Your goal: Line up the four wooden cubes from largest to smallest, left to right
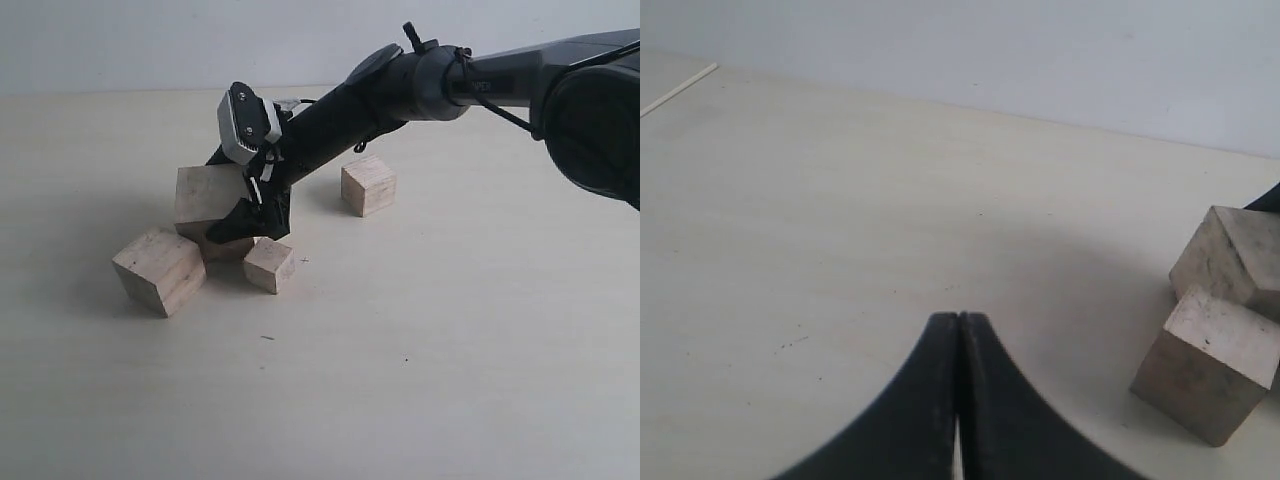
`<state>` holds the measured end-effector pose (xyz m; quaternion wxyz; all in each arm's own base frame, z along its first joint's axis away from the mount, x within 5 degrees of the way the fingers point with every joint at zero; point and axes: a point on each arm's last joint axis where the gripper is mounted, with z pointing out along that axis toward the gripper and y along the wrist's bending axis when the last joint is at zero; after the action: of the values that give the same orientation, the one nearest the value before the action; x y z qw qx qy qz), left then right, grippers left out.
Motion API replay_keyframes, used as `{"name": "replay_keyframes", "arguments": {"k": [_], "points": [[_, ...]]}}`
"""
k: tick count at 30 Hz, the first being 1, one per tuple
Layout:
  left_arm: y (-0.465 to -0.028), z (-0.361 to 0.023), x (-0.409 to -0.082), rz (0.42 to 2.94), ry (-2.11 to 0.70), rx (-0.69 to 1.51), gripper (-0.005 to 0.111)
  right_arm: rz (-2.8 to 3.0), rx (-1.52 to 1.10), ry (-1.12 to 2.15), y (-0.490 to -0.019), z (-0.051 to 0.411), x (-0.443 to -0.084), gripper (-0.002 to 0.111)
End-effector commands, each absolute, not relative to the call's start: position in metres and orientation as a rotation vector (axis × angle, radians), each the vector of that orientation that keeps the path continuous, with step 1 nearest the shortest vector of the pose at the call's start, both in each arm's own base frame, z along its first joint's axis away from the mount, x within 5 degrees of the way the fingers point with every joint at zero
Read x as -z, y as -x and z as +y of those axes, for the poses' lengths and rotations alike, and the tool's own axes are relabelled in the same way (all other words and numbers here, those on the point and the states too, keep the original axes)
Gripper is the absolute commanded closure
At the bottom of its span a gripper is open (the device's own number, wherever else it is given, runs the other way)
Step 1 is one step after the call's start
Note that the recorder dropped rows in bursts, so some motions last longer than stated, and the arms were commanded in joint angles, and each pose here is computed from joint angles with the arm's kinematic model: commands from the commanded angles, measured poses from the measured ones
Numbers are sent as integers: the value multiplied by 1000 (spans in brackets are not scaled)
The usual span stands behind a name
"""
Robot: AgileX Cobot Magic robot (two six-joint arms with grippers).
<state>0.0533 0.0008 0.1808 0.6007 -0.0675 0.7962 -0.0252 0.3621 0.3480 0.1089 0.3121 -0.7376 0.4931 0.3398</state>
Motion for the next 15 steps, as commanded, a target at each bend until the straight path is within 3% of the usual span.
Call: {"name": "replay_keyframes", "arguments": {"k": [1, 15], "points": [[-53, 1, -181, 1832, 144, 57, 107, 1269, -878, 1929, -364, 350, -112, 108], [-53, 1, -181, 1832, 144, 57, 107, 1336, -848, 1821, -371, 353, -113, 108]]}}
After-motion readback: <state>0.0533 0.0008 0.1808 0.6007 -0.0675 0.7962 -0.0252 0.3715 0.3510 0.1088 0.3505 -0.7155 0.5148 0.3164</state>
